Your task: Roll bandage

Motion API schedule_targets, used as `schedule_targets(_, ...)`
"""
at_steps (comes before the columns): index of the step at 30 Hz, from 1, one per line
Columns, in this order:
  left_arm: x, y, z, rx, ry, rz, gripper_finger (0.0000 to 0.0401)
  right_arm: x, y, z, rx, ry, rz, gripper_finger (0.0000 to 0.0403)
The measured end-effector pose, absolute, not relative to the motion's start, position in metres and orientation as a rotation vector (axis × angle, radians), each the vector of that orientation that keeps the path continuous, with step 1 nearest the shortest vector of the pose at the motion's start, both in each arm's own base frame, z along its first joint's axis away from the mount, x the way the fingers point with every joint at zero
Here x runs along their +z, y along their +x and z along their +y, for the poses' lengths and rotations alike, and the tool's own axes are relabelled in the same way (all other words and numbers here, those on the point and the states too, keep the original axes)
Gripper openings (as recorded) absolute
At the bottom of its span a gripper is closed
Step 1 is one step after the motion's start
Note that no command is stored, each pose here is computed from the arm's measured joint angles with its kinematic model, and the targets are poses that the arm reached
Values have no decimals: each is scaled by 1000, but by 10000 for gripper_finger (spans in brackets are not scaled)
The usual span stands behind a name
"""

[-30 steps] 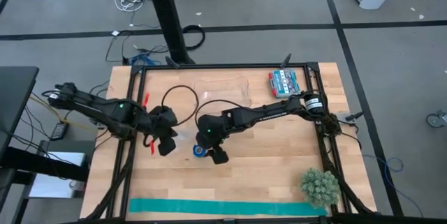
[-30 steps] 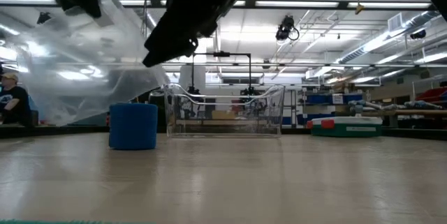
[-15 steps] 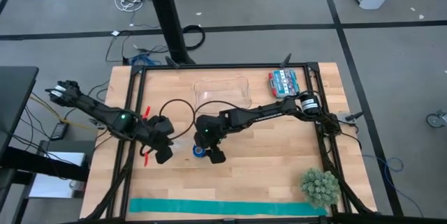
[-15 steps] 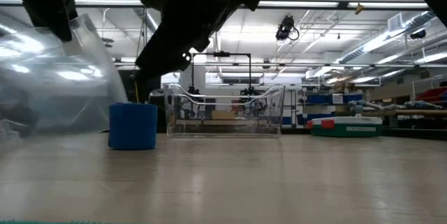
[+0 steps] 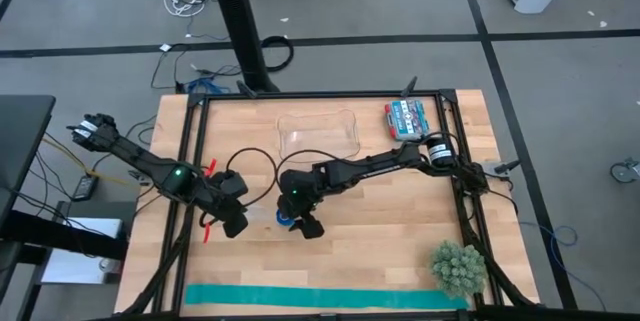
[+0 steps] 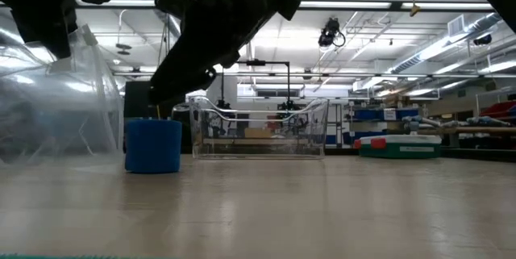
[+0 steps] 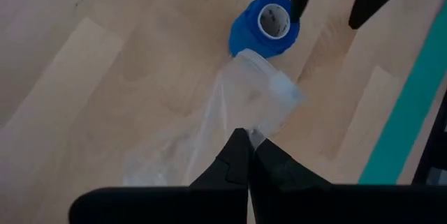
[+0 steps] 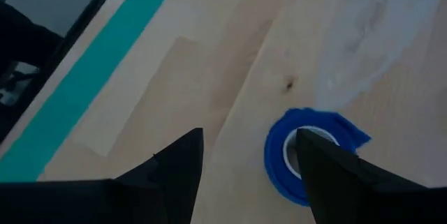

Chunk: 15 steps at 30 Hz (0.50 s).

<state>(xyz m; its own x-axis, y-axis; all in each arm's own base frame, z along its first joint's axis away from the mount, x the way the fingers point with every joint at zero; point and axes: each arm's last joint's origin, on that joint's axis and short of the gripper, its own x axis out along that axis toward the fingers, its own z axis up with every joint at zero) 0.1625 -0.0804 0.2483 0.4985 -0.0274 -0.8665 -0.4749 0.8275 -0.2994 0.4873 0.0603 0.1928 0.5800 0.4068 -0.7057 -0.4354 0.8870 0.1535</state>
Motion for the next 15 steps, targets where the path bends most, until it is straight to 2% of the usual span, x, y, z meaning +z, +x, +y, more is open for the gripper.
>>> schedule_targets(6, 249, 163, -81, 306, -594, 1016, 1, 168, 493, 61, 503, -32, 854, 219)
schedule_targets(15, 249, 164, -81, 295, -610, 1021, 1, 162, 479, 54, 408, -77, 1027, 210)
